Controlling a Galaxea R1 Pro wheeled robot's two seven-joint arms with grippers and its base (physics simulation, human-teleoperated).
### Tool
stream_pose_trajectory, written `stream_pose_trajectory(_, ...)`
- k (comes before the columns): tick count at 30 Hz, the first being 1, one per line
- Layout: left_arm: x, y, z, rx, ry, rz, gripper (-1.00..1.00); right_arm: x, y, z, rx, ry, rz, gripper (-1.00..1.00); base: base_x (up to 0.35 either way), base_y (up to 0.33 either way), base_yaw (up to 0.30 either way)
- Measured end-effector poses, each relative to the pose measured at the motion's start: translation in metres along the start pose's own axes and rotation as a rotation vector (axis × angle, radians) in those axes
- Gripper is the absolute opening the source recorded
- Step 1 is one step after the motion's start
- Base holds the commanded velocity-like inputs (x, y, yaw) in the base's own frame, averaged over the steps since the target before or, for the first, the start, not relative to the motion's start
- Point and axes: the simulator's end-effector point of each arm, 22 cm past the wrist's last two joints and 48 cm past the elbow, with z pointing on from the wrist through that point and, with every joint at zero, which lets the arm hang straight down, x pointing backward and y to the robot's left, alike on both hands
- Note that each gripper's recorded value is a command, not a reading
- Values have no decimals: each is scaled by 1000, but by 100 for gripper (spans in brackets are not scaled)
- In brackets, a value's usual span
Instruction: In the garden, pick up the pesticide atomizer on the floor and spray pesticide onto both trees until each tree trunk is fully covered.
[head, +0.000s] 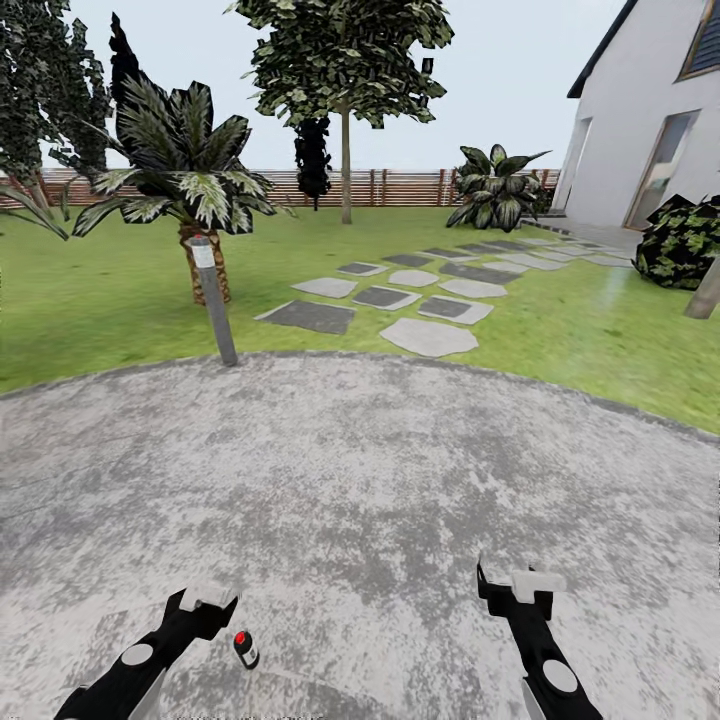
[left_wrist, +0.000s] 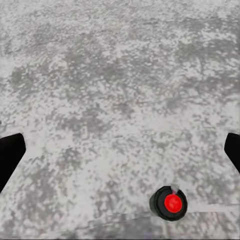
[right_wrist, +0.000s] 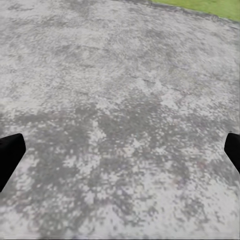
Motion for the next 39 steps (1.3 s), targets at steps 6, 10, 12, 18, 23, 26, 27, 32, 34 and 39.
stream_pose_trajectory(6, -1, -1, 0, 1, -2, 0, 100, 0, 0, 0, 0, 0, 0, 100, -52, 33, -26)
stream_pose_trajectory(10, -1, -1, 0, 1, -3, 0, 100, 0, 0, 0, 0, 0, 0, 100, -5, 3, -187)
stream_pose_trajectory(12, -1, -1, 0, 2, -3, 1, 100, 0, 0, 0, 0, 0, 0, 100, -2, 1, -212)
stream_pose_trajectory(18, -1, -1, 0, 2, -3, 1, 100, 0, 0, 0, -1, -1, 0, 100, 0, 0, -58)
stream_pose_trajectory(23, 1, -1, 1, 2, -2, 1, 100, 2, 1, 0, -1, -1, 0, 100, 0, 0, -5)
stream_pose_trajectory(26, 7, -2, 4, 2, -2, 1, 100, 9, 1, 1, -1, 0, 1, 100, 0, 0, -1)
stream_pose_trajectory(27, 8, -3, 5, 2, -3, 1, 100, 11, 1, 2, -1, 0, 1, 100, 0, 0, 0)
stream_pose_trajectory(32, 17, -5, 12, 3, -5, 1, 100, 23, 3, 3, -2, -1, 1, 100, 0, 0, -12)
stream_pose_trajectory(34, 21, -6, 14, 3, -4, 1, 100, 27, 3, 4, -2, 0, 0, 100, 0, 0, -127)
stream_pose_trajectory(39, 35, -7, 18, 7, 22, -1, 100, 41, 3, 6, -3, 24, -3, 100, 0, 0, -185)
